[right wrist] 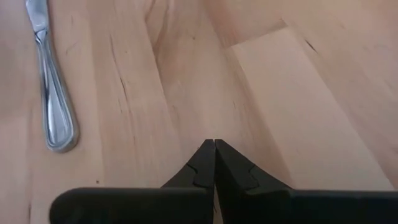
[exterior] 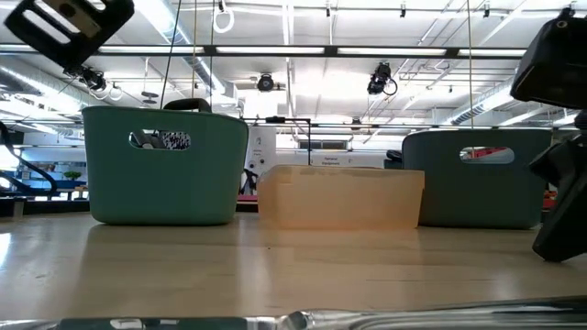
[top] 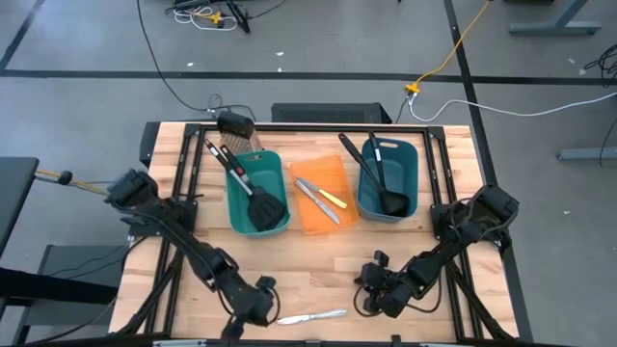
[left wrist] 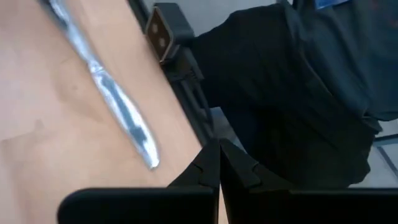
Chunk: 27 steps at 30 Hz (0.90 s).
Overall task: Pick & Place Kitchen Items
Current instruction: Put the silver table knife into the orange bin
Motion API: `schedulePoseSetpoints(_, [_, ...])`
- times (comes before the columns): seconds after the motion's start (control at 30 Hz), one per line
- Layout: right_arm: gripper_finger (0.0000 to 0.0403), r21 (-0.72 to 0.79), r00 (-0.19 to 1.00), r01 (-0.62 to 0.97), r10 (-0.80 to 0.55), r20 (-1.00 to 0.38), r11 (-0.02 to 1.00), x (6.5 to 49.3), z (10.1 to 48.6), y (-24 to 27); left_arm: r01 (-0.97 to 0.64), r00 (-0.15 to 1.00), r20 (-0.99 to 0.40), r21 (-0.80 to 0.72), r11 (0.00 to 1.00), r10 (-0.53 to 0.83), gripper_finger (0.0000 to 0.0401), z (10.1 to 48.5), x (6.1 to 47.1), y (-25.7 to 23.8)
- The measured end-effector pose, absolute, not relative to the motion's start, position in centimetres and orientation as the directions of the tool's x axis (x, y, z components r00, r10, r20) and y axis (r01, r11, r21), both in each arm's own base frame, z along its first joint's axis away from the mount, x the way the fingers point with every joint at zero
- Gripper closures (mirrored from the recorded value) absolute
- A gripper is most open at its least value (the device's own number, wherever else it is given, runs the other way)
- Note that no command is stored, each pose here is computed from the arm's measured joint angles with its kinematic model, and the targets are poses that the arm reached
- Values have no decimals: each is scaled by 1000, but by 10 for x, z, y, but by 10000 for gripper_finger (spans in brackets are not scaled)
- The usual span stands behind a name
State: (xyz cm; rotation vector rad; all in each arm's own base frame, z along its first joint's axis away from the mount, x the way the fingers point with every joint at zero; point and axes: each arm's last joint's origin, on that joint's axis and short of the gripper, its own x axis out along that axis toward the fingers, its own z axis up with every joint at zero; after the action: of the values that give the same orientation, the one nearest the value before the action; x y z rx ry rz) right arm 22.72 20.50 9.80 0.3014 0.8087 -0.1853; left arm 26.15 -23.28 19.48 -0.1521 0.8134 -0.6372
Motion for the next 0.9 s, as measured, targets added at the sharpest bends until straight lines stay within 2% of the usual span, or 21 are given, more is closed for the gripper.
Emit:
schedulePoseSetpoints(0.23, [396, 212, 694, 226, -4, -720, 951, 237, 100, 202, 463, 501, -613, -406, 788, -611, 399, 171, 264, -253])
schedulePoseSetpoints(0.4, [395, 222, 691, 223, 7, -723, 949, 243, 100, 197, 404, 520, -647, -388, 828, -557, 399, 147, 265, -261])
schedulePoseSetpoints(0.6, [395, 268, 694, 139, 99, -714, 953, 246, 103, 201, 380, 569, -616, -392, 838, -546, 399, 124, 278, -263])
schedulePoseSetpoints(0.9, [395, 246, 700, 122, 92, -708, 962, 245, 103, 202, 277, 594, -653, -383, 881, -470, 399, 106, 287, -255])
